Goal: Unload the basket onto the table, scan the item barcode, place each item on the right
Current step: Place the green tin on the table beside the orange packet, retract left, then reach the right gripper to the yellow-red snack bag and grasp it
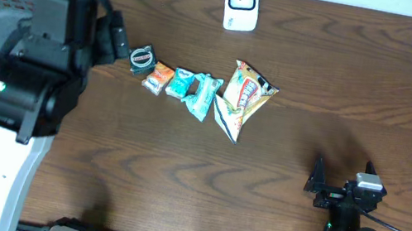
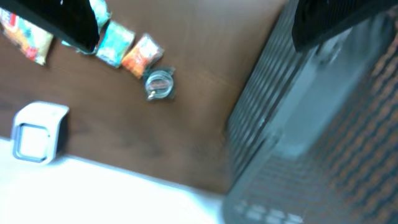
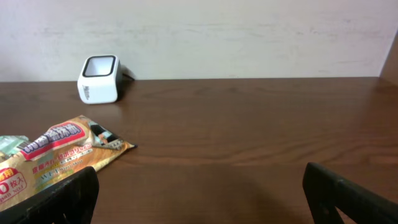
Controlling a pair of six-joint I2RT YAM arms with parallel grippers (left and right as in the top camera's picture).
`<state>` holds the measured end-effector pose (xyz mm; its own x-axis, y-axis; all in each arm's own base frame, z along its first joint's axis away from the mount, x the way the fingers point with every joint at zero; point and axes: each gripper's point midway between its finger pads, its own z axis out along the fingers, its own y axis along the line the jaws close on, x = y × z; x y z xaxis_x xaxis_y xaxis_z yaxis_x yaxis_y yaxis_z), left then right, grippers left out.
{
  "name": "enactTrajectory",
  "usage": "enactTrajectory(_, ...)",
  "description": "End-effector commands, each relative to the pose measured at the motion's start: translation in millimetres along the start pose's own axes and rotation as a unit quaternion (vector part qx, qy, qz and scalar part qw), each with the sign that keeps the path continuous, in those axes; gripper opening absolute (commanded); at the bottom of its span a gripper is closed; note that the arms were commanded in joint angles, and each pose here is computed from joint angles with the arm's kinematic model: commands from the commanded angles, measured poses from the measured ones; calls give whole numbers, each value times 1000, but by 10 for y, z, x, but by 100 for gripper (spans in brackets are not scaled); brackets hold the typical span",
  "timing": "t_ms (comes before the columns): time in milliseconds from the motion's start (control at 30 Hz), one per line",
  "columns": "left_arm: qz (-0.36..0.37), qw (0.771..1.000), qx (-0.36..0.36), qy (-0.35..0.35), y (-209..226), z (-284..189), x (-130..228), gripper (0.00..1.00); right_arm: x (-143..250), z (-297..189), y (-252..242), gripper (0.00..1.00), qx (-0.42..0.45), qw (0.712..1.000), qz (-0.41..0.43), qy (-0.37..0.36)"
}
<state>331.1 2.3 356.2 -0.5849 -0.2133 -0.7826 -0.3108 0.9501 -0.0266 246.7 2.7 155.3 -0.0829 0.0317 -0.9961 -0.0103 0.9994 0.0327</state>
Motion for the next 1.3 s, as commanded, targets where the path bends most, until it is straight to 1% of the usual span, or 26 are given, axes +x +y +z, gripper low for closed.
enactTrajectory(0,-114,992,-47,26,412,-126,148,98,8,-1,-3,99,1,1000,-7,1)
enactTrajectory(33,-168,982,-81,42,626,-136,245,98,8,-1,-3,99,1,1000,-7,1)
enactTrajectory(67,-195,974,-100,50,742,-136,298,98,8,-1,-3,99,1,1000,-7,1)
enactTrajectory(167,-236,960,-137,67,961,-116,409,98,8,-1,-3,99,1,1000,-7,1)
enactTrajectory(200,-240,957,-147,76,1020,-113,455,98,8,-1,-8,99,2,1000,-9,1)
enactTrajectory(233,-240,953,-159,90,1075,-123,524,98,-7,-5,-110,99,32,997,-69,-1)
enactTrajectory(333,-236,952,-165,102,1087,-135,583,98,-11,-5,-118,99,34,991,-129,1)
enactTrajectory(500,-234,952,-168,109,1094,-148,615,98,-11,-5,-118,99,34,991,-128,1)
enactTrajectory(567,-234,952,-168,108,1094,-147,614,98,-121,-6,-74,99,25,992,-120,-23)
enactTrajectory(633,-234,952,-168,108,1094,-147,614,97,-276,-40,283,99,-78,993,-63,-61)
enactTrajectory(667,-234,951,-168,109,1094,-146,614,98,-328,-126,585,99,-170,983,-18,-69)
enactTrajectory(700,-234,952,-168,108,1094,-147,614,98,-356,-246,840,99,-253,965,19,-65)
enactTrajectory(733,-234,952,-168,109,1093,-147,614,98,-391,-415,1079,99,-335,939,45,-59)
enactTrajectory(767,-234,951,-168,108,1094,-147,614,98,-448,-543,1209,99,-383,920,51,-64)
enactTrajectory(833,-234,951,-168,108,1094,-147,614,98,-555,-716,1337,99,-435,895,48,-80)
enactTrajectory(900,-234,951,-168,108,1094,-147,614,98,-658,-763,1346,99,-443,890,59,-94)
enactTrajectory(1000,-234,952,-168,108,1094,-147,614,98,-1065,-881,1277,99,-427,884,55,-185)
enactTrajectory(1033,-234,951,-168,108,1094,-147,614,98,-1267,-945,1210,99,-409,880,57,-233)
enactTrajectory(1133,-234,951,-168,108,1094,-147,614,98,-1688,-1102,988,99,-351,870,72,-338)
enactTrajectory(1233,-234,952,-168,108,1094,-147,614,98,-2048,-1216,763,99,-291,865,97,-397)
enactTrajectory(1267,-234,952,-168,108,1094,-147,614,98,-2196,-1286,731,99,-280,862,93,-412)
